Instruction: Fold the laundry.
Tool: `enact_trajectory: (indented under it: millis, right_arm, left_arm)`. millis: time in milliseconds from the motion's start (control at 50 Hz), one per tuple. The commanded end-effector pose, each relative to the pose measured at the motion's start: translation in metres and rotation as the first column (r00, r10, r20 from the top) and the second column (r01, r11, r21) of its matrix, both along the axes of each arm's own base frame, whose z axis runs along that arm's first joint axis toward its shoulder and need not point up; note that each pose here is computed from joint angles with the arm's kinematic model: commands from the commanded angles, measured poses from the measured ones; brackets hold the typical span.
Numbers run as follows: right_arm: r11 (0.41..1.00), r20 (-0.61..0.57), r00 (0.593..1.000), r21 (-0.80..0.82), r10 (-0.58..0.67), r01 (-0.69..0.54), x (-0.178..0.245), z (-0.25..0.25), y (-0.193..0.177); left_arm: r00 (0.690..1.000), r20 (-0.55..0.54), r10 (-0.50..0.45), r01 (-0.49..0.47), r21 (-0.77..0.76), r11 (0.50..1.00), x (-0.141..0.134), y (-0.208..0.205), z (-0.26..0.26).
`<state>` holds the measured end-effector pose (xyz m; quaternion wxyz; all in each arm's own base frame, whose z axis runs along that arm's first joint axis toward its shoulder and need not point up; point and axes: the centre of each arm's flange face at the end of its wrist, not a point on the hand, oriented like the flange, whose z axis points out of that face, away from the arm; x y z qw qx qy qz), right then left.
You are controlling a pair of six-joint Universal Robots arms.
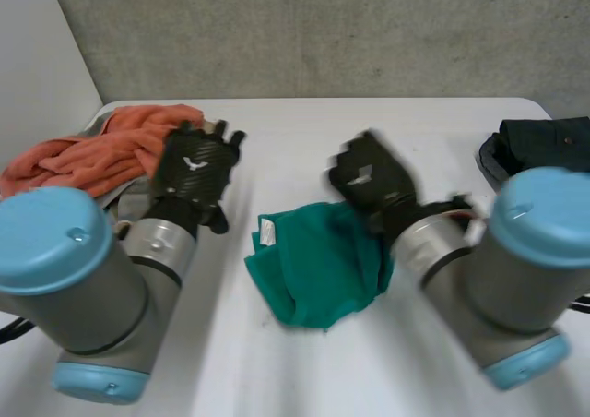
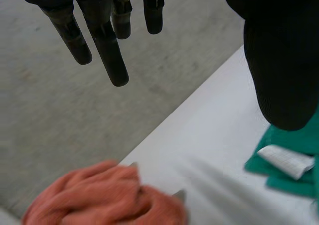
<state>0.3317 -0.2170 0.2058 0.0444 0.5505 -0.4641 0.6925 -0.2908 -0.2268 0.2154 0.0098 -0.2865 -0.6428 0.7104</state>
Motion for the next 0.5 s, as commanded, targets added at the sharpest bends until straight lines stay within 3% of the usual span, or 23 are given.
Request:
enact_trajectory:
  millis: [20, 100, 220, 280, 360, 420, 500]
  right_arm:
    - [0.927, -0.163, 0.913, 0.033, 0.375, -0.375, 0.041, -0.054, 0.069]
    - [0.913, -0.189, 0.893, 0.119, 0.408, -0.391, 0.038, -0.08, 0.075]
    - [0.928, -0.148, 0.92, 0.15, 0.363, -0.342, 0.035, -0.073, 0.072]
    - [0.941, -0.039, 0.95, 0.161, 0.309, -0.299, 0.029, -0.044, 0.06]
    - [0.933, 0.19, 0.965, 0.277, 0.179, -0.228, 0.014, -0.012, 0.037]
    - [0.889, 0.362, 0.932, 0.427, -0.005, -0.162, -0.004, 0.006, 0.009]
    - [0.847, 0.395, 0.898, 0.53, -0.194, -0.05, -0.029, 0.018, -0.019]
  left_arm:
    - [0.996, -0.013, 0.086, -0.086, 0.0, 0.996, 0.031, -0.007, 0.006]
    - [0.996, -0.006, 0.089, -0.089, 0.011, 0.996, 0.034, -0.006, 0.002]
    - [0.997, -0.019, 0.08, -0.08, -0.006, 0.997, 0.03, -0.008, 0.006]
    - [0.997, -0.038, 0.062, -0.063, -0.034, 0.997, 0.023, -0.009, 0.014]
    - [0.995, -0.098, -0.005, -0.001, -0.065, 0.998, 0.001, -0.003, 0.026]
    - [0.987, -0.151, -0.059, 0.05, -0.063, 0.997, -0.017, 0.003, 0.03]
    - [0.974, -0.198, -0.114, 0.113, -0.02, 0.993, -0.038, 0.01, 0.023]
